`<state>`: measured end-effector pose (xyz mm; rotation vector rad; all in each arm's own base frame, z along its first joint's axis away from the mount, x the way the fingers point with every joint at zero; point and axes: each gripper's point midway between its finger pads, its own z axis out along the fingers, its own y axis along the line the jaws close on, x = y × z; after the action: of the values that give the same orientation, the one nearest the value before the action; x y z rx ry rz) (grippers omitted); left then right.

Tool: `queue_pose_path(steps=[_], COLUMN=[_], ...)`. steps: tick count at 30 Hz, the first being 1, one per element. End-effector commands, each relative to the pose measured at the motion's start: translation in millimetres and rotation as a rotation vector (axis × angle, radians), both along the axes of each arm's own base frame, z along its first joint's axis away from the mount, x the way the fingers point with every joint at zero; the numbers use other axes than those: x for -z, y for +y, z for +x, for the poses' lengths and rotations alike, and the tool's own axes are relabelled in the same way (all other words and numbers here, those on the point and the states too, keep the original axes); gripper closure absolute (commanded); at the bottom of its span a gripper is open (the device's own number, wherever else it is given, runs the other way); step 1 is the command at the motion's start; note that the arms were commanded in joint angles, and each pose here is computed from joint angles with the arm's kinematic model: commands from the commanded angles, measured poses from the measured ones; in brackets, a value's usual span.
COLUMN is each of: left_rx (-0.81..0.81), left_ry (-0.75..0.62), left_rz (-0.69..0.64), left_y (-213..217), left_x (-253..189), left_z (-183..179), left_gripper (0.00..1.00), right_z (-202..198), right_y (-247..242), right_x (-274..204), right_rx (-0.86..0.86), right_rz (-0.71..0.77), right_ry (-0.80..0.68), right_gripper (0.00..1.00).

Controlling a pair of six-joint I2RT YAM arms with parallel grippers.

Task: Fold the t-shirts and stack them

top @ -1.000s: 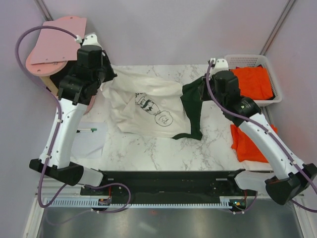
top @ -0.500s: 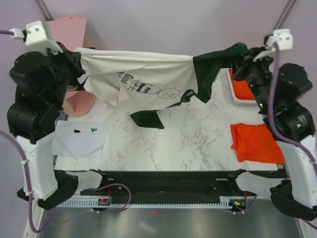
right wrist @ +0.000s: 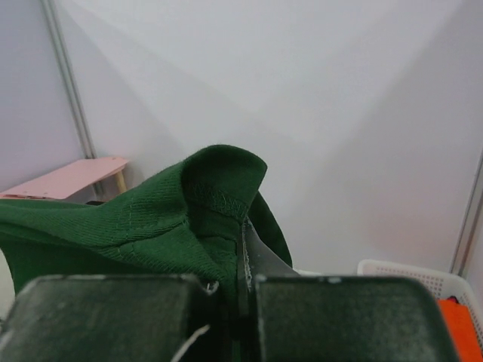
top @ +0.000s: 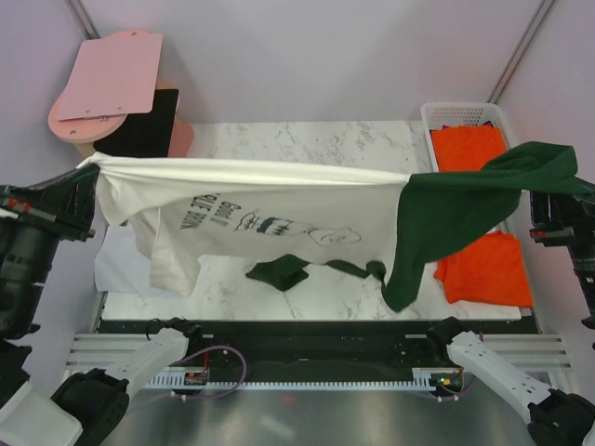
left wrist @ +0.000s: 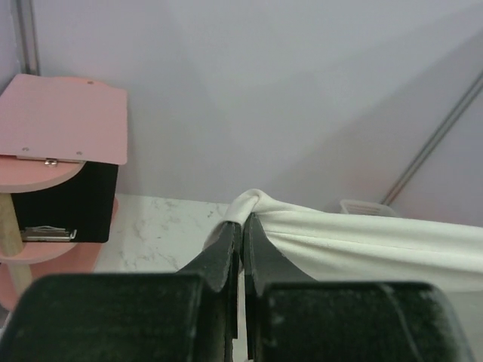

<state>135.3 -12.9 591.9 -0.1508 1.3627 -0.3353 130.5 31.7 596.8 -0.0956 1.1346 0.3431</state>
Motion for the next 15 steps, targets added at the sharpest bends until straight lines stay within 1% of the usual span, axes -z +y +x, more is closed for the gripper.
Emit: queue_pose_path(steps=[1,3,5,7,8,9,10,12,13,14,15], left_rx=[-0.102,-0.072,-0.056,-0.059,-0.069,-0.078,-0.098,-0.119,-0.133,-0.140,-0.147], left_ry=[-0.026,-0.048,-0.071,-0.065,-0.038,-0.022,0.031,0.093,0.157,0.196,0.233], left_rz=[-0.031,-0.040,-0.046,-0.046,-0.042,-0.037,-0.023,-0.011,0.005,0.008,0.014], left_y=[27,25,25,26,25,25,24,21,15,12,9], left_x=[1,-3,-7,-5,1,6,19,35,54,66,79], left_z=[-26,-35,-44,-44,-37,-33,-18,-1,21,32,45], left_gripper=[0.98,0.98,0.98,0.98,0.98,0.98,0.98,0.98,0.98,0.98,0.98], right_z=[-54,-63,-65,-60,-55,-41,-31,5,19,50,67], right_y=[-40,-39,-36,-33,-31,-28,-25,-12,-5,10,16], right_x=[-47,-59,-62,-64,-64,-59,-55,-38,-30,-7,4], right_rx=[0.060,0.031,0.013,0.012,0.015,0.033,0.045,0.069,0.073,0.081,0.095], right_rz=[0.115,0.111,0.100,0.098,0.094,0.088,0.083,0.078,0.061,0.022,0.012], right_ry=[-0.187,-0.216,-0.219,-0.212,-0.203,-0.170,-0.146,-0.056,-0.027,0.049,0.082], right_gripper=[1.00,1.00,1.00,1.00,1.00,1.00,1.00,1.00,1.00,1.00,1.00])
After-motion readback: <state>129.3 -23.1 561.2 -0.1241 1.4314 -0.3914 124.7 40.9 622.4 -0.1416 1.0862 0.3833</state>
